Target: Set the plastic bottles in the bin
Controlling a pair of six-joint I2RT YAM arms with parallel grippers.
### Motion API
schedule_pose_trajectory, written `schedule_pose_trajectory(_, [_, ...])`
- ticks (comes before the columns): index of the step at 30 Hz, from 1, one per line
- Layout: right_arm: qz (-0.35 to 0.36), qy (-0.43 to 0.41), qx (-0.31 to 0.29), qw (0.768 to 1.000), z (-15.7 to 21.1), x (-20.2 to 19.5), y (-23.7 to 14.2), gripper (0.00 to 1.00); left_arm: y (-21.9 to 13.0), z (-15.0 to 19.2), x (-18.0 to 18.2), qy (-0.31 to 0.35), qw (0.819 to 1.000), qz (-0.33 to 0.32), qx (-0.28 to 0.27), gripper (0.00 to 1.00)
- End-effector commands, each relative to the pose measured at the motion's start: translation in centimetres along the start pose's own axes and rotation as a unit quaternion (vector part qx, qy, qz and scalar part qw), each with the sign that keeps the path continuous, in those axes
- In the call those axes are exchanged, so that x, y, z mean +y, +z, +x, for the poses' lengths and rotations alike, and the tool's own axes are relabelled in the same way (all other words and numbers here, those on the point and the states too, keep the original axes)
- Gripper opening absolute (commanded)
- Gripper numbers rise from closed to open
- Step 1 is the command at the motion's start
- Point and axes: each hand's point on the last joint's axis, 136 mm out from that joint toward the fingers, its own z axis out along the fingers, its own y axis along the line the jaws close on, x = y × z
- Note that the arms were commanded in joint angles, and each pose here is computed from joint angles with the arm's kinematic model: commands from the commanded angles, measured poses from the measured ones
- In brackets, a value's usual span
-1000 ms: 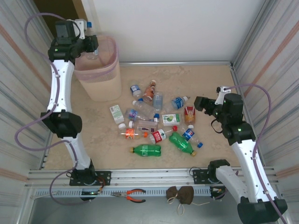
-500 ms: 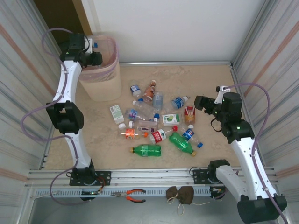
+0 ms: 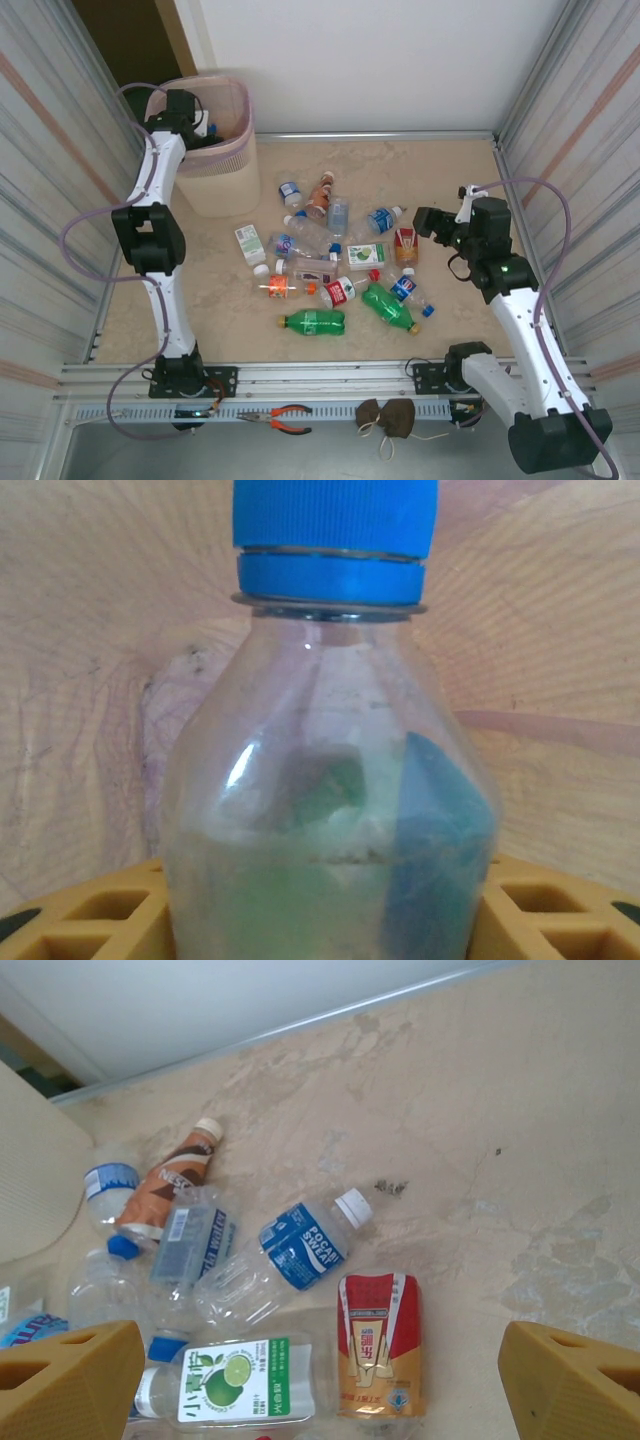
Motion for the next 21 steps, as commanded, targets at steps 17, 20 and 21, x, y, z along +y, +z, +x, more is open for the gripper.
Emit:
schedule_pose_trajectory(17, [0.010, 0.014, 0.040, 0.999, 1.8, -0.4, -0.2, 0.90, -7.4, -3.7, -2.0, -0.001, 0.996, 0.041, -0.081, 0.73])
schedule_pose_trajectory(20, [0.008, 0.013, 0.037, 0.999, 1.6, -0.3, -0.5, 0.90, -9.8, -4.7, -2.6, -0.001, 0.993, 0.052, -0.107, 0.73])
schedule_pose_trajectory(21, [0.008, 0.013, 0.036, 0.999, 1.6, -0.2, -0.5, 0.90, -10.6, -4.9, -2.7, -0.001, 0.992, 0.055, -0.115, 0.73])
